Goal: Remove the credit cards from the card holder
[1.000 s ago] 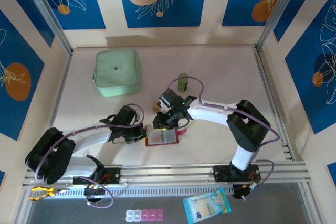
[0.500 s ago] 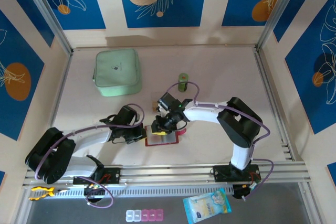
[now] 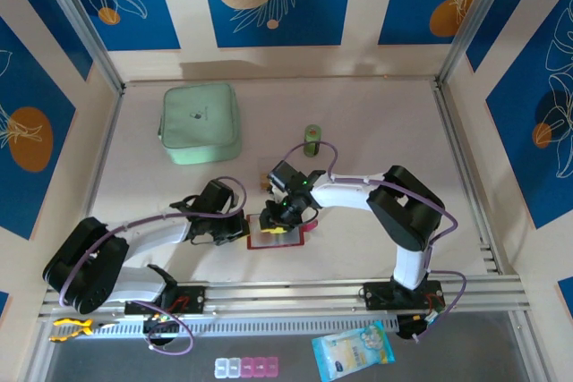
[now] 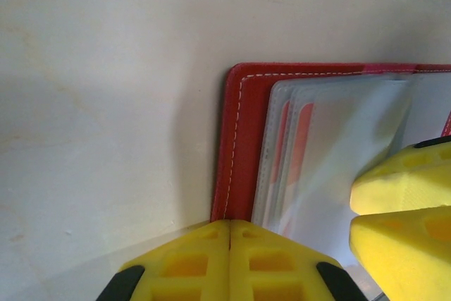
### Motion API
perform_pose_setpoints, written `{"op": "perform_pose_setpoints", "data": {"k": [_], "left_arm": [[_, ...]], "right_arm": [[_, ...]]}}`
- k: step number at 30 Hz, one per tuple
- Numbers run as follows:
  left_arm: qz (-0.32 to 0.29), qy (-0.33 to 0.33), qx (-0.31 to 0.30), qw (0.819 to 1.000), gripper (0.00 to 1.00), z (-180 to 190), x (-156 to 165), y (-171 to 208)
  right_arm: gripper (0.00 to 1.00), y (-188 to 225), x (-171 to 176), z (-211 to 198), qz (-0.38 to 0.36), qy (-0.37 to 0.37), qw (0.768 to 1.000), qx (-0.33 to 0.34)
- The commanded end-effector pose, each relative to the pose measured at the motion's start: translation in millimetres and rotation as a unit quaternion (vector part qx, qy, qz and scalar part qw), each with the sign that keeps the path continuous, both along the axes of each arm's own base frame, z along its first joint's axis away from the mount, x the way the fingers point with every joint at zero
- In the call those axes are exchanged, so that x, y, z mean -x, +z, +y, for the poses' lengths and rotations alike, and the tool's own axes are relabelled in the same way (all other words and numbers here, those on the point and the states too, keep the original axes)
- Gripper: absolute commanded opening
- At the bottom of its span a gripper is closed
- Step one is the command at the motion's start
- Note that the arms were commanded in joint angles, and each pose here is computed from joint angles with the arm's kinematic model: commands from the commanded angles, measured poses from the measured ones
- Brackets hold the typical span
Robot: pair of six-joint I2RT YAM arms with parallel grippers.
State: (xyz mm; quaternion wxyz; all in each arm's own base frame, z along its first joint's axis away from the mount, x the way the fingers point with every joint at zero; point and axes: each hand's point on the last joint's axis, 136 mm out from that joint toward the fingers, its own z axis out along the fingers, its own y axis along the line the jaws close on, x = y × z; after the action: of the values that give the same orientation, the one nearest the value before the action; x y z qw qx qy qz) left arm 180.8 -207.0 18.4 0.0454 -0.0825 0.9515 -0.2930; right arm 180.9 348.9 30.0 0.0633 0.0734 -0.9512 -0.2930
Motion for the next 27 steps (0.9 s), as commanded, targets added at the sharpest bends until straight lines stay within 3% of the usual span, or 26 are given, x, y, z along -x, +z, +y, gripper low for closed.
{"op": "perform_pose_setpoints", "data": {"k": [1, 10, 18, 27], "left_arm": [[0.014, -0.005, -0.026, 1.0, 0.01, 6, 6, -8], [0.012, -0.005, -0.026, 1.0, 0.01, 6, 4, -6], [-0.004, -0.005, -0.017, 1.0, 0.01, 2, -3, 9], [-0.041, -0.001, 0.032, 0.999, 0.11, -14, -15, 43]], "right_arm": [[0.33, -4, 5, -19, 0.007, -0.01, 0.999, 0.034], [0.32, -3, 5, -25, 0.011, -0.009, 1.0, 0.028], [0.32, -2, 5, -24, 0.02, -0.018, 0.999, -0.024], [0.31, 0, 5, -23, 0.033, -0.026, 0.995, -0.087]]}}
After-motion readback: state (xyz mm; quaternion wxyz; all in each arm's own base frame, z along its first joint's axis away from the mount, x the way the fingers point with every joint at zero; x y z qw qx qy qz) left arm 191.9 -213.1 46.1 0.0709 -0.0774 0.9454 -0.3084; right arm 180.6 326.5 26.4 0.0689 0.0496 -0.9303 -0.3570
